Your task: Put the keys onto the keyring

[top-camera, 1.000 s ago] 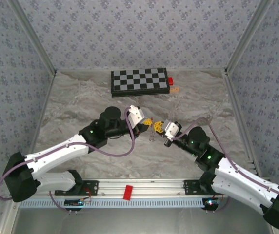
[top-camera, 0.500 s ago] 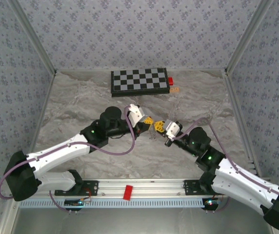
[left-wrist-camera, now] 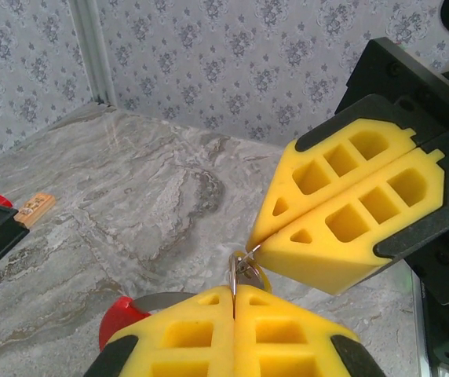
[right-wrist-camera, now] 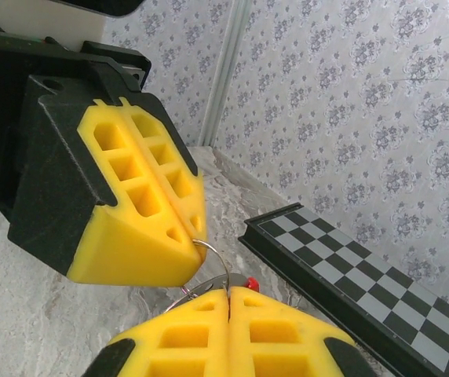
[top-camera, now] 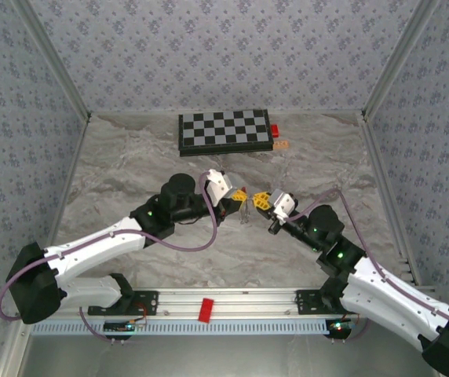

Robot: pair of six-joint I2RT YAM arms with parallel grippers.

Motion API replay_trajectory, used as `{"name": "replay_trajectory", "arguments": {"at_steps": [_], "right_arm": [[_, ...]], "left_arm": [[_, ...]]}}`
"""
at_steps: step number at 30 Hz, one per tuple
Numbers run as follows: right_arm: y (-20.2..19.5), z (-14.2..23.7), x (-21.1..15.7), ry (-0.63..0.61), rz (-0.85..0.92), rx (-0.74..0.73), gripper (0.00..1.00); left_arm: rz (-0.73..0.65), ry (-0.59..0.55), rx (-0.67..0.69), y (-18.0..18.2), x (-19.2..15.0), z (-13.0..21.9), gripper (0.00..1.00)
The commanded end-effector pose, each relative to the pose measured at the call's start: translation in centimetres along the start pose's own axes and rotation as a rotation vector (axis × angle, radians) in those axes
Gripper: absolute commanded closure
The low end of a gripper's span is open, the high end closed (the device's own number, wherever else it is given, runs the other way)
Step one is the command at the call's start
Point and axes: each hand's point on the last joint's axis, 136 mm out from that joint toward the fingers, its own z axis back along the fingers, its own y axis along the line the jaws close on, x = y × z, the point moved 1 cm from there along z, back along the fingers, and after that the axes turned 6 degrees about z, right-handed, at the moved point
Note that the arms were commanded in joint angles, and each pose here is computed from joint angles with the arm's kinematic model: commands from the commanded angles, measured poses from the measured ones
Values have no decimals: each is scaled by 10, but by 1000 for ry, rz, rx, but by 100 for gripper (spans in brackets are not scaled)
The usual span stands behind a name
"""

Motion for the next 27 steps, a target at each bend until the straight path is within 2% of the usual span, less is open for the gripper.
{"name": "replay_trajectory", "arguments": {"at_steps": [1, 17, 19, 21, 27], "right_arm": [[-9, 1, 8, -35, -17, -37, 100], [8, -8, 5, -34, -48, 50, 100], [7, -8, 3, -24, -58, 44, 81], [3, -6, 0, -8, -91, 17, 71], [-14, 3, -13, 32, -251, -61, 69]], "left_arm": [[-1, -28, -29, -8, 9, 2, 100], [48, -89, -17, -3, 15, -4, 100], [46, -96, -10, -2, 15, -5, 100], [39, -104, -1, 0, 15, -5, 100], [18, -116, -1, 1, 17, -1, 100]]}}
